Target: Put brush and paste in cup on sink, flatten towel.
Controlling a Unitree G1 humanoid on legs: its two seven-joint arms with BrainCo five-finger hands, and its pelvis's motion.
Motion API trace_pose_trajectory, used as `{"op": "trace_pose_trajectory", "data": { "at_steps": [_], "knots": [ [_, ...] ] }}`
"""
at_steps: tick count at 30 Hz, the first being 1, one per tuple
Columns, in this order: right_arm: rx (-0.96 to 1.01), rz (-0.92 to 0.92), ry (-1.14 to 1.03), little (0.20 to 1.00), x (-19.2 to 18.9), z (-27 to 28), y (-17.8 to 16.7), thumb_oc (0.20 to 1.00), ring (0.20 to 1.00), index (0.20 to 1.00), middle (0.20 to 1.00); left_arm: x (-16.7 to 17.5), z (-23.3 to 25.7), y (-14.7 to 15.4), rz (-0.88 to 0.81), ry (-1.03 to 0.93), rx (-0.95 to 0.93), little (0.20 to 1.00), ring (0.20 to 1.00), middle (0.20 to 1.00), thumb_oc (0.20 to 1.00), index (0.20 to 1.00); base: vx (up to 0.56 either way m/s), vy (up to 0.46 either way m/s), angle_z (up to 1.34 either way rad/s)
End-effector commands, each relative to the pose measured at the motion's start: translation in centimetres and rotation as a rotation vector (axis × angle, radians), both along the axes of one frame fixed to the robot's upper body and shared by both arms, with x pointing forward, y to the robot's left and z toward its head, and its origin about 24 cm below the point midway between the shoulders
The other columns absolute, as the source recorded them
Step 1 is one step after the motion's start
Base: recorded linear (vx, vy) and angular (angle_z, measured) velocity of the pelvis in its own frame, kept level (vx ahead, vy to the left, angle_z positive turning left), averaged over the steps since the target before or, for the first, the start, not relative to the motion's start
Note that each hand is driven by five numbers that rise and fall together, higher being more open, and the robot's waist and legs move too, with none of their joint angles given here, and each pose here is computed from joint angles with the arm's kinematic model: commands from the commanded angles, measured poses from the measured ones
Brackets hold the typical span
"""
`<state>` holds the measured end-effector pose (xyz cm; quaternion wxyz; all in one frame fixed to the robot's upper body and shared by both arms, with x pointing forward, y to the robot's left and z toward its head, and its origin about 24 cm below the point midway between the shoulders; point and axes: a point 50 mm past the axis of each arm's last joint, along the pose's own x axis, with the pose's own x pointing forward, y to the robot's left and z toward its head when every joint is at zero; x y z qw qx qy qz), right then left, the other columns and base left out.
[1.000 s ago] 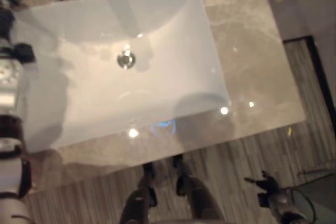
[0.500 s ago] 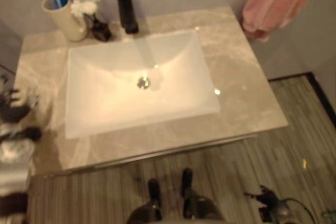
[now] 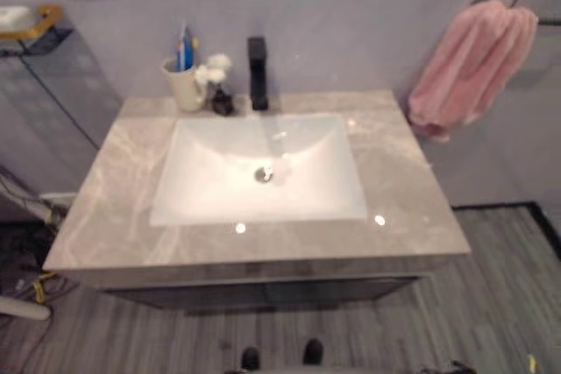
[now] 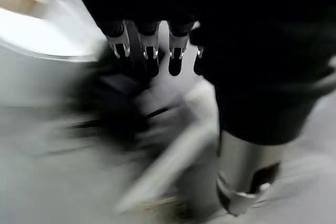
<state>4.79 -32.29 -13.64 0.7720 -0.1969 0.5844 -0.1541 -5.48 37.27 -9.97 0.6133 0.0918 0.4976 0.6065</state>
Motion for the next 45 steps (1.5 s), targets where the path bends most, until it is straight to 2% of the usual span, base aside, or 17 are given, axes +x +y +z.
{"op": "trace_pose_trajectory", "data": {
  "at_steps": [1,3,5,9,11,12,13,14,15,16,19,25,32,35,39,45],
  "knots": [
    [-0.023,0.037,-0.037,1.000,2.4,0.4,-0.1,1.000,1.000,1.000,1.000,0.2,-3.8,-5.2,-0.159,0.032,-0.423,1.000,1.000,1.000,1.000,1.000,0.00,0.012,-0.10],
    [-0.015,0.064,-0.040,1.000,3.0,0.4,0.2,1.000,1.000,1.000,1.000,-0.4,-4.7,-7.3,-0.235,0.121,-0.564,1.000,1.000,1.000,1.000,1.000,0.00,0.004,-0.05],
    [0.001,0.091,-0.042,1.000,3.5,0.2,0.7,1.000,1.000,1.000,1.000,0.3,-5.5,-8.8,-0.319,0.167,-0.634,1.000,1.000,1.000,1.000,1.000,-0.02,-0.005,0.04],
    [0.025,0.133,-0.047,1.000,4.0,-0.1,1.6,1.000,1.000,1.000,1.000,1.8,-6.1,-10.3,-0.464,0.216,-0.682,1.000,1.000,1.000,1.000,1.000,-0.04,0.037,-0.24],
    [0.031,0.132,-0.041,1.000,3.6,-0.2,1.7,1.000,1.000,1.000,1.000,2.2,-6.2,-10.4,-0.531,0.237,-0.671,1.000,1.000,1.000,1.000,1.000,0.01,0.143,-0.47],
    [0.020,0.129,-0.051,1.000,3.8,-0.1,1.6,1.000,1.000,1.000,1.000,3.7,-6.4,-10.8,-0.675,0.263,-0.653,1.000,1.000,1.000,1.000,1.000,-0.03,0.202,-0.49],
    [0.022,0.132,-0.057,1.000,3.9,-0.1,1.7,1.000,1.000,1.000,1.000,3.7,-6.4,-10.9,-0.682,0.274,-0.654,1.000,1.000,1.000,1.000,1.000,-0.09,0.258,-0.45],
    [0.013,0.132,-0.070,1.000,4.2,-0.1,1.9,1.000,1.000,1.000,1.000,5.2,-6.4,-10.9,-0.816,0.292,-0.608,1.000,1.000,1.000,1.000,1.000,-0.11,0.234,-0.35],
    [0.015,0.140,-0.068,1.000,4.3,-0.1,2.1,1.000,1.000,1.000,1.000,5.7,-6.3,-10.7,-0.849,0.301,-0.590,1.000,1.000,1.000,1.000,1.000,-0.17,0.356,-0.29],
    [0.015,0.150,-0.061,1.000,4.3,-0.3,2.4,1.000,1.000,1.000,1.000,7.6,-6.5,-11.5,-0.959,0.288,-0.574,1.000,1.000,1.000,1.000,1.000,-0.15,0.333,-0.36],
    [0.018,0.142,-0.036,1.000,3.7,-0.5,2.5,1.000,1.000,1.000,1.000,10.7,-6.2,-12.5,-1.108,0.222,-0.539,1.000,1.000,1.000,1.000,1.000,-0.13,0.297,-0.79],
    [-0.005,0.163,0.019,1.000,2.6,-0.6,2.0,1.000,1.000,1.000,1.000,12.1,-6.2,-13.3,-1.348,0.317,-0.502,1.000,1.000,1.000,1.000,1.000,-0.15,0.294,-0.68],
    [-0.018,0.184,-0.008,1.000,3.3,-0.6,2.4,1.000,1.000,1.000,1.000,13.2,-6.3,-14.3,-1.438,0.359,-0.470,1.000,1.000,1.000,1.000,1.000,-0.21,0.166,-1.13],
    [0.001,0.124,0.023,1.000,1.4,-1.0,2.6,1.000,1.000,1.000,1.000,13.9,-6.2,-14.8,-1.474,0.353,-0.466,1.000,1.000,1.000,1.000,1.000,-0.07,-0.068,-0.74],
    [-0.019,0.138,0.026,1.000,1.8,-0.8,2.3,1.000,1.000,1.000,1.000,13.6,-6.3,-15.0,-1.439,0.338,-0.486,1.000,1.000,1.000,1.000,1.000,-0.02,-0.122,-0.53],
    [-0.024,0.229,-0.084,1.000,6.1,-0.1,3.1,1.000,1.000,1.000,1.000,13.1,-6.3,-13.7,-1.280,0.297,-0.492,1.000,1.000,1.000,1.000,1.000,-0.07,-0.308,-1.24]
  ]
}}
